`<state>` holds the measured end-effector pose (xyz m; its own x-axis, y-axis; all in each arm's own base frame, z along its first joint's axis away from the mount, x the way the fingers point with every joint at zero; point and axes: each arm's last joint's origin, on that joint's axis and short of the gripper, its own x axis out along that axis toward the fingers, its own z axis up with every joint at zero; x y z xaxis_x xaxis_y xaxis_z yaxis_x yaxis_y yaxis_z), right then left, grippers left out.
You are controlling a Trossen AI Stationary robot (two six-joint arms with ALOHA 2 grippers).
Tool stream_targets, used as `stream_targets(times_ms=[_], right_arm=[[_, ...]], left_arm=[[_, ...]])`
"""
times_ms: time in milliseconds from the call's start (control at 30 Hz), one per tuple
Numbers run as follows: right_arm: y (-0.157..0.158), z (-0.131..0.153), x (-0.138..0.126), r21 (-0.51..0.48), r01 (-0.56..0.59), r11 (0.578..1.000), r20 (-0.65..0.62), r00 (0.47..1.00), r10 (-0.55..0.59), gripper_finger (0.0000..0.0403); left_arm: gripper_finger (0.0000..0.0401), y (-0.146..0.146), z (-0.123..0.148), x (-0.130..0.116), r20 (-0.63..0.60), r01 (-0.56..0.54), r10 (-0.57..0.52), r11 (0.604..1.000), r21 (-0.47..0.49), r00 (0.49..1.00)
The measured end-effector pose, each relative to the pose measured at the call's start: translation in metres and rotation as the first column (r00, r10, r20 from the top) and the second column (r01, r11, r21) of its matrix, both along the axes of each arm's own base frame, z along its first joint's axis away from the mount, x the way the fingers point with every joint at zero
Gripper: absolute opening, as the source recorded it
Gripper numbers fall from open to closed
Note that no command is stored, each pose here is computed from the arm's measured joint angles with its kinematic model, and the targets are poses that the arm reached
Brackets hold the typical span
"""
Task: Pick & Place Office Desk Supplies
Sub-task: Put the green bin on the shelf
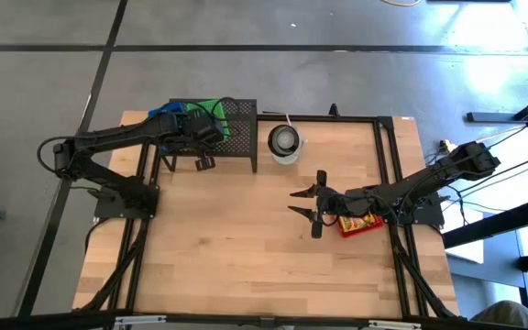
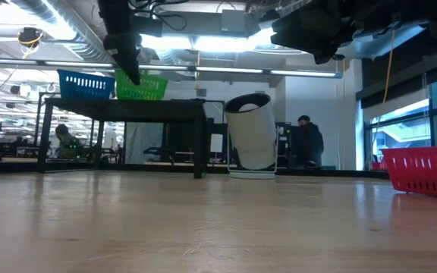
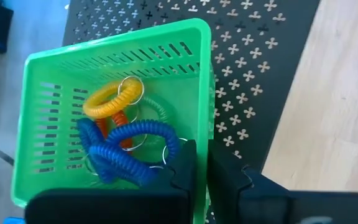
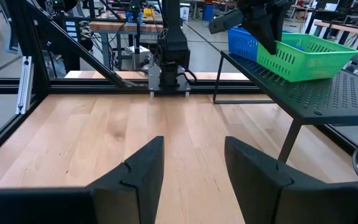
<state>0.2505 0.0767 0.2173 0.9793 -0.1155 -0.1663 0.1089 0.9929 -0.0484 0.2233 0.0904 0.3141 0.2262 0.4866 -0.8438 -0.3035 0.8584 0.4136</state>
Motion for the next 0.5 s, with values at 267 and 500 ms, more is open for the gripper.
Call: stream_targets(times_ms=[267, 500], right_arm=[[0.0, 0.0, 0.0, 0.0, 0.0, 1.0, 0.0, 1.0, 0.0, 0.0169], [0.0, -0.0002, 0.0, 0.0, -0.001, 1.0, -0.002, 1.0, 0.001, 0.0169]], left_arm=[[0.0045, 0.0013, 0.0005, -0.0008, 0.003, -0.056, 0.056, 0.998, 0.038, 0.998], [0.0066, -0.0005, 0.0002, -0.0008, 0.009, -0.073, 0.073, 0.997, 0.032, 0.997]])
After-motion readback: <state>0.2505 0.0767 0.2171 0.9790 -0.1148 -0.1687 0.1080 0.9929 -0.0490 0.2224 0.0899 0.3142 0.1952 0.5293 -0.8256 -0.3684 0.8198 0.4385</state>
